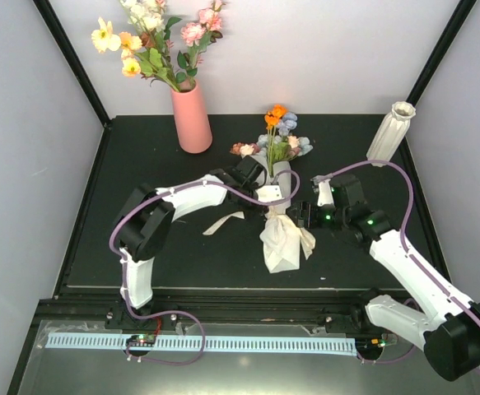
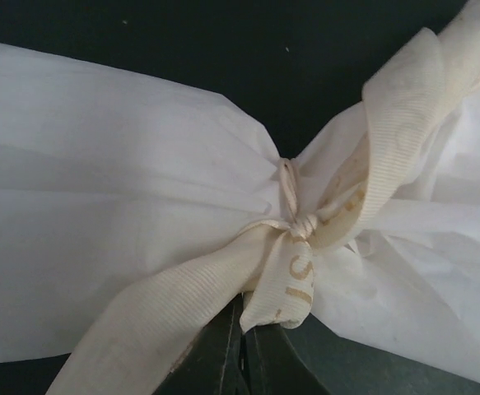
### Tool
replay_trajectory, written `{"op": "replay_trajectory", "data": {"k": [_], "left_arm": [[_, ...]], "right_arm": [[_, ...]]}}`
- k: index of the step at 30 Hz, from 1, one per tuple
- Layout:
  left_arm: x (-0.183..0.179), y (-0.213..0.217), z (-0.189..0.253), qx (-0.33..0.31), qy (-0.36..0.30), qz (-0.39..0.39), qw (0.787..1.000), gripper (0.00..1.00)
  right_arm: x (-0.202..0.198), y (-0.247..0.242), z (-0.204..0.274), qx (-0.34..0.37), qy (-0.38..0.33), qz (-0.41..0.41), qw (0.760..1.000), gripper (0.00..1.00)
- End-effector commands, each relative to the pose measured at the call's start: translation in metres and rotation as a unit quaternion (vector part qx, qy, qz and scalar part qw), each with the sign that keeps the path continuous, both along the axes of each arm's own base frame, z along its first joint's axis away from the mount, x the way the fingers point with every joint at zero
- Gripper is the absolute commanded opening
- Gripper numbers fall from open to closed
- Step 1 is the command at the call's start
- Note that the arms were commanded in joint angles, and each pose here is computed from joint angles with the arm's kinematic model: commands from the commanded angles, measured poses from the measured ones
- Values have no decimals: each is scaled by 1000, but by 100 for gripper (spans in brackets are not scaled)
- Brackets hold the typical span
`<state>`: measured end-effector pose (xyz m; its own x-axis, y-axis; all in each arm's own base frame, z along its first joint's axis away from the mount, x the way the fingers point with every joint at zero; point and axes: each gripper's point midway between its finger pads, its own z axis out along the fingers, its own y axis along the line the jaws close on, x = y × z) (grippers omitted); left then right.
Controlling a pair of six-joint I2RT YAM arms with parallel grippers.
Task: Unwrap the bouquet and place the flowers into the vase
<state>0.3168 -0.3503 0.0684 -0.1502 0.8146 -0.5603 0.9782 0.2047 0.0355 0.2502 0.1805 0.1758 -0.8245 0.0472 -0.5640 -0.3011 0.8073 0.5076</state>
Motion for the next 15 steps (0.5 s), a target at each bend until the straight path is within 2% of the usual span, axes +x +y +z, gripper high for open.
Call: {"op": "replay_trajectory", "data": {"k": [1, 6, 10, 13, 15], "left_arm": [[-1, -12, 13, -17, 24, 5, 1000, 4], [-27, 3, 16, -16, 62, 23, 998, 13], [-45, 20, 9, -10, 86, 48, 995, 30], [-42, 35, 4, -5, 79, 92, 993, 41], [-41, 41, 0, -14, 75, 107, 991, 43]], "right_arm": [[-1, -10, -2, -10, -1, -22, 1000, 76], [-8, -14, -6, -11, 0, -28, 1000, 76], [-14, -13, -8, 2, 6, -28, 1000, 76], [-16, -12, -9, 8, 11, -25, 1000, 76], [-18, -13, -8, 8, 12, -26, 1000, 76]]}}
